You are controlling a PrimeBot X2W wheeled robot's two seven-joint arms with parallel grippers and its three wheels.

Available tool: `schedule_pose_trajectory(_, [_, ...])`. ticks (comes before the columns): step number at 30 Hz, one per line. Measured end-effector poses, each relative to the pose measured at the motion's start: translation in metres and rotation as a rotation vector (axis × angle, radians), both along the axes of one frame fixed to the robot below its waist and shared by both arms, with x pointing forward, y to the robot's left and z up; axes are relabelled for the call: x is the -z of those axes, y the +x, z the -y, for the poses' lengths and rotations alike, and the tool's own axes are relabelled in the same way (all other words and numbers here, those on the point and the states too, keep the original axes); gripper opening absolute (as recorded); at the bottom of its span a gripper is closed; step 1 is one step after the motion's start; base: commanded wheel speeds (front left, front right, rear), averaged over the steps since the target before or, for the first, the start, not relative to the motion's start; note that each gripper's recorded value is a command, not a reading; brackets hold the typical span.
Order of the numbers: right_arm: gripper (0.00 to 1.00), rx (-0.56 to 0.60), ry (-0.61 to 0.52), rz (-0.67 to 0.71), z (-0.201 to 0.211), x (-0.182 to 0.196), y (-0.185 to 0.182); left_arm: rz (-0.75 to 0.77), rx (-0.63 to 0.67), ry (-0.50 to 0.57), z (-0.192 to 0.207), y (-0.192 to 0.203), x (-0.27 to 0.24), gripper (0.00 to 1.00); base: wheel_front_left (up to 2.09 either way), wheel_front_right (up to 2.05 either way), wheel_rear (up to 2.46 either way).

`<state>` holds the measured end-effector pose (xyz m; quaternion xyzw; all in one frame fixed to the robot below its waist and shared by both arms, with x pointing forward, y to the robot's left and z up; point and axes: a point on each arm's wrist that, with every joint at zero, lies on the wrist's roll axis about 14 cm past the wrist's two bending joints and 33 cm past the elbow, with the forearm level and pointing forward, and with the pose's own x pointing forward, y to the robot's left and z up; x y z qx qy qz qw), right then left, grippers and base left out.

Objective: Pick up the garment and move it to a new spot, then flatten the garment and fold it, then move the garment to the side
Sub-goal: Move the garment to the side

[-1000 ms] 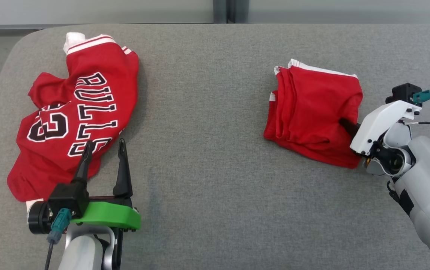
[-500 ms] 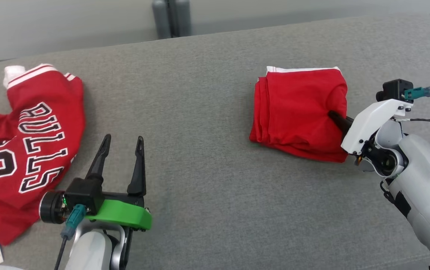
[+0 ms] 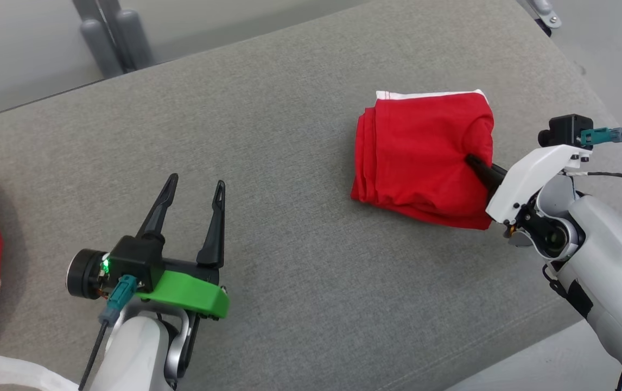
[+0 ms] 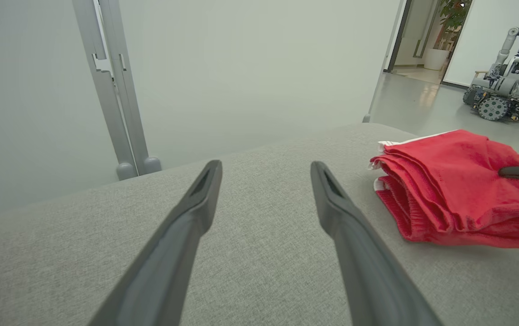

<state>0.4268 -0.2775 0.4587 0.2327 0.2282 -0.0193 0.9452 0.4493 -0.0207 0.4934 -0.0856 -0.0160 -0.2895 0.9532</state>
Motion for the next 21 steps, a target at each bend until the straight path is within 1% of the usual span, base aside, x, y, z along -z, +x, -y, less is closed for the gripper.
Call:
schedule_pose_trajectory(4, [0.00, 0.035, -0.026, -0.003, 0.018, 0.002, -0.008, -0.006, 0.057, -0.002, 0.021, 0.004, 0.004, 1.00, 0.00, 0.00, 0.00])
schedule_pose_trajectory(8, [0.00, 0.032, -0.088, -0.015, 0.031, 0.004, -0.005, -0.029, 0.095, -0.001, 0.031, 0.008, 0.014, 1.00, 0.00, 0.00, 0.00])
schedule_pose_trajectory(11, [0.00, 0.016, -0.164, -0.026, 0.044, 0.003, 0.003, -0.047, 0.109, 0.008, 0.034, 0.013, 0.023, 1.00, 0.00, 0.00, 0.00])
schedule_pose_trajectory(14, [0.00, -0.027, -0.243, -0.031, 0.051, 0.000, 0.017, -0.065, 0.110, 0.030, 0.030, 0.018, 0.035, 1.00, 0.00, 0.00, 0.00])
schedule_pose_trajectory(16, [0.00, -0.080, -0.312, -0.045, 0.052, 0.001, 0.028, -0.084, 0.106, 0.043, 0.026, 0.022, 0.045, 1.00, 0.00, 0.00, 0.00])
schedule_pose_trajectory(19, [0.00, -0.139, -0.449, -0.082, 0.068, 0.005, 0.044, -0.100, 0.104, 0.060, 0.021, 0.030, 0.058, 1.00, 0.00, 0.00, 0.00])
schedule_pose_trajectory(21, [0.00, -0.151, -0.493, -0.101, 0.076, 0.009, 0.052, -0.111, 0.100, 0.071, 0.017, 0.034, 0.065, 1.00, 0.00, 0.00, 0.00])
